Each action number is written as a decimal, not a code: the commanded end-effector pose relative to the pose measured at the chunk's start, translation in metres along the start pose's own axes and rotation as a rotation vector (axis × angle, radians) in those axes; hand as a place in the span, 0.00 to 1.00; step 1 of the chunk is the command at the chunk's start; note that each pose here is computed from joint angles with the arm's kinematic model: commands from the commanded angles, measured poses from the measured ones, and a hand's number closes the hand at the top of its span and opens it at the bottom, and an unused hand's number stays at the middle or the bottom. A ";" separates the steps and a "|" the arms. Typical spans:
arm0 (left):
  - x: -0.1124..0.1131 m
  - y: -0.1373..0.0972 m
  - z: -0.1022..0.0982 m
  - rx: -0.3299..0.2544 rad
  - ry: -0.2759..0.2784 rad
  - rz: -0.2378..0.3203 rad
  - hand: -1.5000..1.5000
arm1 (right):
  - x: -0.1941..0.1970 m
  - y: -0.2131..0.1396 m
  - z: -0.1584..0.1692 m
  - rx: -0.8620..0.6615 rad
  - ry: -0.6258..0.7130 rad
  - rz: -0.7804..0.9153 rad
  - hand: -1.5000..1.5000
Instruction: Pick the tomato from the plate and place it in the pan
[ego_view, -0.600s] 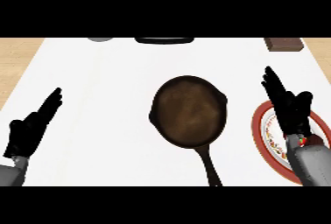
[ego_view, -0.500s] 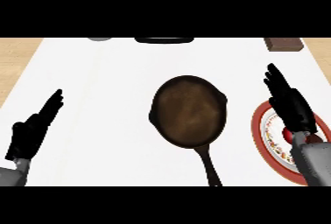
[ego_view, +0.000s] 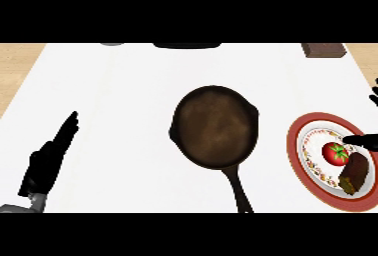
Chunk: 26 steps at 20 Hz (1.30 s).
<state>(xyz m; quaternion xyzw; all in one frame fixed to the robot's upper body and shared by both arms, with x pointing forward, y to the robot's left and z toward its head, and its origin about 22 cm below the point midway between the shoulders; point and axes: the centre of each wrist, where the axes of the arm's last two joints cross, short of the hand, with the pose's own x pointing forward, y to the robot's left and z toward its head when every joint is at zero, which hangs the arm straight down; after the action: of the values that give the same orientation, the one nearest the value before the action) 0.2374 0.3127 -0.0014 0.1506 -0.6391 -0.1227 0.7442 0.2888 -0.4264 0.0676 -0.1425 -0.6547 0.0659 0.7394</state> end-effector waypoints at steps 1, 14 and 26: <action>0.013 -0.016 0.007 0.002 0.012 0.008 0.50 | -0.018 -0.066 0.026 -0.019 0.108 0.128 0.00; 0.021 -0.027 0.010 -0.015 0.009 0.017 0.50 | 0.049 -0.084 -0.006 0.457 0.112 0.601 0.00; 0.015 -0.019 0.014 0.001 0.019 0.005 0.50 | 0.079 -0.013 -0.050 0.649 0.259 0.744 0.00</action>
<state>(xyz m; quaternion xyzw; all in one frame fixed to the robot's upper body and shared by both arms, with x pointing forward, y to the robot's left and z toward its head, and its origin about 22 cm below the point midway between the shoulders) 0.2302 0.2839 0.0056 0.1501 -0.6337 -0.1226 0.7489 0.3400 -0.4392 0.1463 -0.1438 -0.4470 0.4803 0.7408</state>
